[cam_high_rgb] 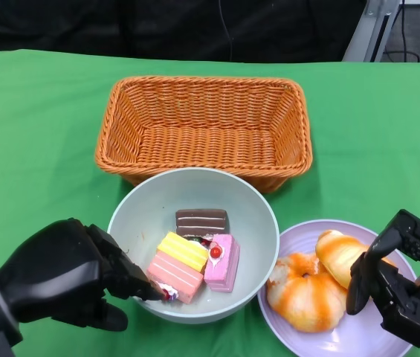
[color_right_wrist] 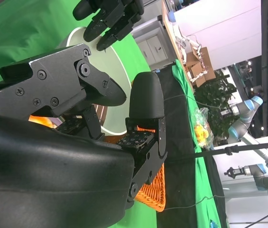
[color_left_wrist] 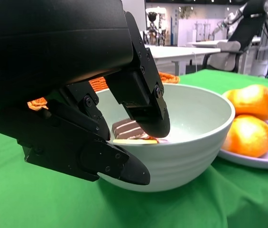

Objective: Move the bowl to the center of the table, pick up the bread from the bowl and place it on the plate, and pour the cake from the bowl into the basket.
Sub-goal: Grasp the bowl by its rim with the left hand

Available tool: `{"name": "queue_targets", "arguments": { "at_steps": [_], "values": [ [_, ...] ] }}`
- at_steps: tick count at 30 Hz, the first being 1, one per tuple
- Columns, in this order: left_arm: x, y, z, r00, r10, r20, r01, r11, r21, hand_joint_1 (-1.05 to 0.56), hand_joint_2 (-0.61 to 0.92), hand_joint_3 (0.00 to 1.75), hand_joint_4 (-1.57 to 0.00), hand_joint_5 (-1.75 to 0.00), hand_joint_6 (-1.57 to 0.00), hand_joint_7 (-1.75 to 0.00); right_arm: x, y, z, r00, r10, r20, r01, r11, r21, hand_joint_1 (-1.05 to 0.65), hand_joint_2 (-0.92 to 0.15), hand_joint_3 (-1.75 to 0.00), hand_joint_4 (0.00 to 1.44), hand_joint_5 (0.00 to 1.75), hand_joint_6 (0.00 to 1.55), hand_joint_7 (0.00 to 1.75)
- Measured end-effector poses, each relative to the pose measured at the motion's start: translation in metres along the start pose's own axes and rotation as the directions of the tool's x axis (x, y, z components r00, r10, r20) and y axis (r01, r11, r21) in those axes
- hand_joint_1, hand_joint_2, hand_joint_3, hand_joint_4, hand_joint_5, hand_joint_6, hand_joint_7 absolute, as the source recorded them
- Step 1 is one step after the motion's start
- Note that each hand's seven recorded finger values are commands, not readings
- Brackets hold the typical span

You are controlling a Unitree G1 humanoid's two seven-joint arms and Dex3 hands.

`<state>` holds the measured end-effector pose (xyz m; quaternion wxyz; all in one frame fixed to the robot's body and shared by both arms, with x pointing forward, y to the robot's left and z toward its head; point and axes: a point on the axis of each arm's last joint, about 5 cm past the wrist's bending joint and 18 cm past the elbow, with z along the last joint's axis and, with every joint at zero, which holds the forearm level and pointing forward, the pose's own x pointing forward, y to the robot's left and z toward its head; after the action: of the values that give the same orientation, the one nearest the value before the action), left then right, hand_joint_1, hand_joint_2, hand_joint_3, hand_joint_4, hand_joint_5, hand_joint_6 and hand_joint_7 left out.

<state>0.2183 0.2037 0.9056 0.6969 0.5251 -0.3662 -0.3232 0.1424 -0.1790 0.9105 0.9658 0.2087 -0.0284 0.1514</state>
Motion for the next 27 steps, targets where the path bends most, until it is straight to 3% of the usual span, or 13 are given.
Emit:
{"name": "queue_targets", "arguments": {
  "at_steps": [8, 13, 27],
  "values": [
    [0.015, 0.001, -0.005, 0.995, -0.103, -0.006, 0.103, 0.994, 0.031, -0.54, 0.9, 0.01, -1.04, 0.0, -0.98, 0.0, -0.001, 0.001, 0.0, 1.0, 0.011, 0.005, -0.011, 1.0, -0.027, -0.05, -0.76, -0.89, 0.67, 1.75, 0.57, 1.49],
    [0.024, -0.002, -0.01, 0.98, -0.198, -0.023, 0.199, 0.979, 0.043, -0.56, 0.9, 0.01, -1.04, 0.0, -0.97, 0.0, -0.001, 0.002, 0.0, 1.0, 0.008, 0.004, -0.008, 0.999, -0.034, -0.05, -0.76, -0.89, 0.67, 1.75, 0.57, 1.5],
    [0.038, -0.01, -0.013, 0.943, -0.326, -0.069, 0.33, 0.943, 0.04, -0.56, 0.92, 0.02, -0.99, 0.0, -0.94, 0.0, -0.002, 0.003, 0.0, 1.0, 0.006, 0.011, -0.005, 0.999, -0.036, -0.05, -0.76, -0.89, 0.67, 1.75, 0.55, 1.53]
  ]
}}
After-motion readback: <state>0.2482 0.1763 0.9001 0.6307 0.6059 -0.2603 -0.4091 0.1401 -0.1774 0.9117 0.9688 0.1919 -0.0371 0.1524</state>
